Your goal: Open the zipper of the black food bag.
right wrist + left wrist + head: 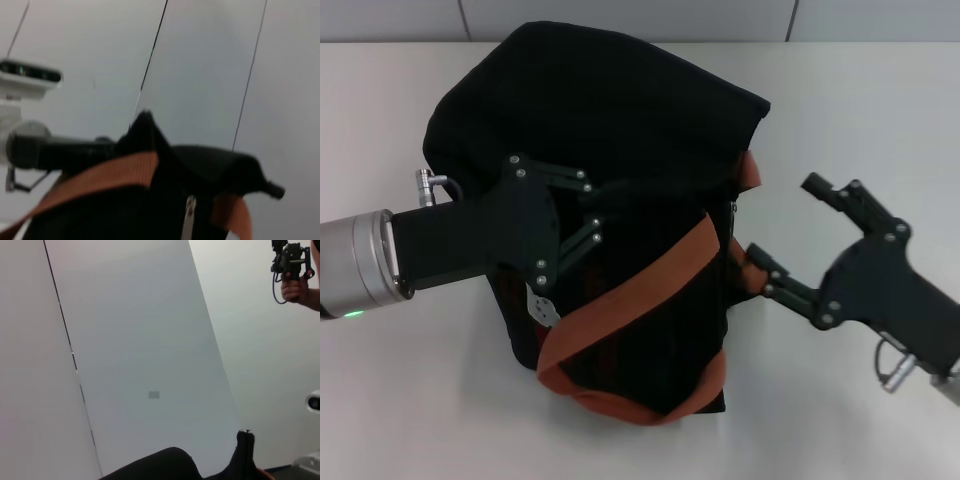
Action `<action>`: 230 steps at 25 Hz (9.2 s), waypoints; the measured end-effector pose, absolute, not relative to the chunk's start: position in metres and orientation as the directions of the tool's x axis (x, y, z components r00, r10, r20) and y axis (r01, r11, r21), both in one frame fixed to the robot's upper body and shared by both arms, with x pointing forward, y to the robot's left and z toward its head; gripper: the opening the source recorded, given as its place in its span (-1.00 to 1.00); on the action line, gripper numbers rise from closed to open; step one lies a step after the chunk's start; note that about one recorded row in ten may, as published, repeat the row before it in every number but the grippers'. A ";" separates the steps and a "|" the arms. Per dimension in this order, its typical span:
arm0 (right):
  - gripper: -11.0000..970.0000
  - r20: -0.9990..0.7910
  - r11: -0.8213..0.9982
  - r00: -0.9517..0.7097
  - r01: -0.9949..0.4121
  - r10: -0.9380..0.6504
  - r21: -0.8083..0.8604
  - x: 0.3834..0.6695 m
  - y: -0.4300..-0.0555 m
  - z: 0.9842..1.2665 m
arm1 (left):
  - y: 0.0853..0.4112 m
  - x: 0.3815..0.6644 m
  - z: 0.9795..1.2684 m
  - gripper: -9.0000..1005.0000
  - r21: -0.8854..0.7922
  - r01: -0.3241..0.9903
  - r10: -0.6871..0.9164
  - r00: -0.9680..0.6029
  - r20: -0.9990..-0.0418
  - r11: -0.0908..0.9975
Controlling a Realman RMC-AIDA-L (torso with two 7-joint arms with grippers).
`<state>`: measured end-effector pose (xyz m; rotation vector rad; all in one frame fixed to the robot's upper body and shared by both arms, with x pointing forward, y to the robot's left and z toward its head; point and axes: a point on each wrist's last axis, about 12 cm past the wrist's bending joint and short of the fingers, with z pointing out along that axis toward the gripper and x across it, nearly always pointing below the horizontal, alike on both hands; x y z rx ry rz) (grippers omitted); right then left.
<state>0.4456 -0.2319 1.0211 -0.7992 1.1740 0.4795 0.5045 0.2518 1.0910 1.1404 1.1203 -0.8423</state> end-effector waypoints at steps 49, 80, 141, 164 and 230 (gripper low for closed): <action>-0.36 -0.888 0.682 0.447 -0.615 -0.111 -0.396 0.437 -0.209 1.023 | 0.241 0.506 1.084 -0.78 0.223 0.948 0.019 0.225 -0.974 0.228; -0.60 -0.834 0.671 0.507 -0.542 -0.219 -0.506 0.424 -0.205 1.017 | 0.236 0.510 1.081 -0.78 0.213 0.949 0.025 0.212 -0.977 0.231; -0.91 -0.836 0.636 0.474 -0.562 -0.277 -0.529 0.432 -0.198 1.010 | 0.254 0.508 1.078 -0.78 0.178 0.875 -0.070 0.234 -0.970 0.451; -0.88 -0.838 0.636 0.435 -0.554 -0.329 -0.538 0.441 -0.204 1.006 | 0.281 0.505 1.076 -0.78 0.133 0.782 -0.092 0.236 -0.967 0.609; 0.51 -0.984 -0.048 -0.165 -0.985 -0.069 0.168 0.473 -0.246 1.070 | 0.327 0.444 1.080 0.65 -0.190 0.965 0.043 -0.200 -0.979 0.180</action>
